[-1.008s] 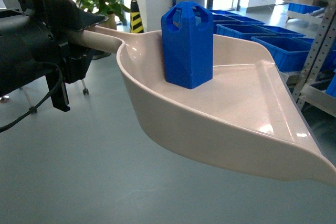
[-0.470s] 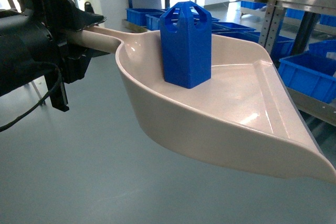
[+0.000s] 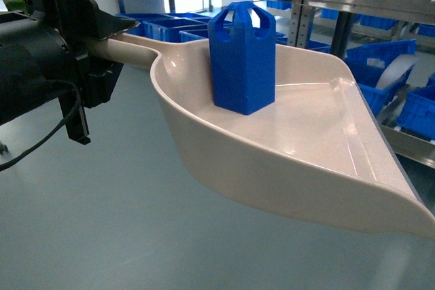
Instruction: Place part in tray to right shelf
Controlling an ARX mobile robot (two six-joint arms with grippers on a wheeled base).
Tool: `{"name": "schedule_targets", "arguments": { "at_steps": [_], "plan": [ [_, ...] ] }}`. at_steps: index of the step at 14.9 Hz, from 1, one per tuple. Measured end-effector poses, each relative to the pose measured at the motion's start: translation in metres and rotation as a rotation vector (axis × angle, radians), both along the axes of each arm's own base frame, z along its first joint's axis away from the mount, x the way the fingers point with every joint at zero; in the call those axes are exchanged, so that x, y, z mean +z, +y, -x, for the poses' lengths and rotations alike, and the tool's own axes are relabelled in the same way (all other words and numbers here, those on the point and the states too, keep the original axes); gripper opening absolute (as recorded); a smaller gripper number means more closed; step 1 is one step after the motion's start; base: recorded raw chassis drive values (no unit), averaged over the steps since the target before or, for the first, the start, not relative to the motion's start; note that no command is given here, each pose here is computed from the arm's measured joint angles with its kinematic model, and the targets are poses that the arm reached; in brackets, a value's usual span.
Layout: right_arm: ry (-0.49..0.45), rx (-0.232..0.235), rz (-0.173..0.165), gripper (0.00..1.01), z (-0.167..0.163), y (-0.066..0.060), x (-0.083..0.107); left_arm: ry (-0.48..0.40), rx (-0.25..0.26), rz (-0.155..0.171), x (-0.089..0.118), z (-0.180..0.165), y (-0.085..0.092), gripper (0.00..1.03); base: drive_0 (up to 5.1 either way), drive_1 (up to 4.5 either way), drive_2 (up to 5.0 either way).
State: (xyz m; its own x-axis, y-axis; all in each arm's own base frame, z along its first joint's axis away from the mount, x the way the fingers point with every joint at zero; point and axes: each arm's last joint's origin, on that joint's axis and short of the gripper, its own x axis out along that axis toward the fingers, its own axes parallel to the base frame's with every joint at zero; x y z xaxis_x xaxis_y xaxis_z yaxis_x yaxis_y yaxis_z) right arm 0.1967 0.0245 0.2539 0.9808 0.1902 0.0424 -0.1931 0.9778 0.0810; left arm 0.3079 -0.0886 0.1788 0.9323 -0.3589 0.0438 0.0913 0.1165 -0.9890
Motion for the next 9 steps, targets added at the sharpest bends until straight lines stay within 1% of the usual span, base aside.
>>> {"name": "schedule_targets", "arguments": {
  "at_steps": [9],
  "plan": [
    [0.0,0.0,0.0,0.98,0.0,0.0,0.0,0.0,0.0,0.0,0.0,0.0,0.0,0.13,-1.6,-1.62,-1.6]
  ]
}}
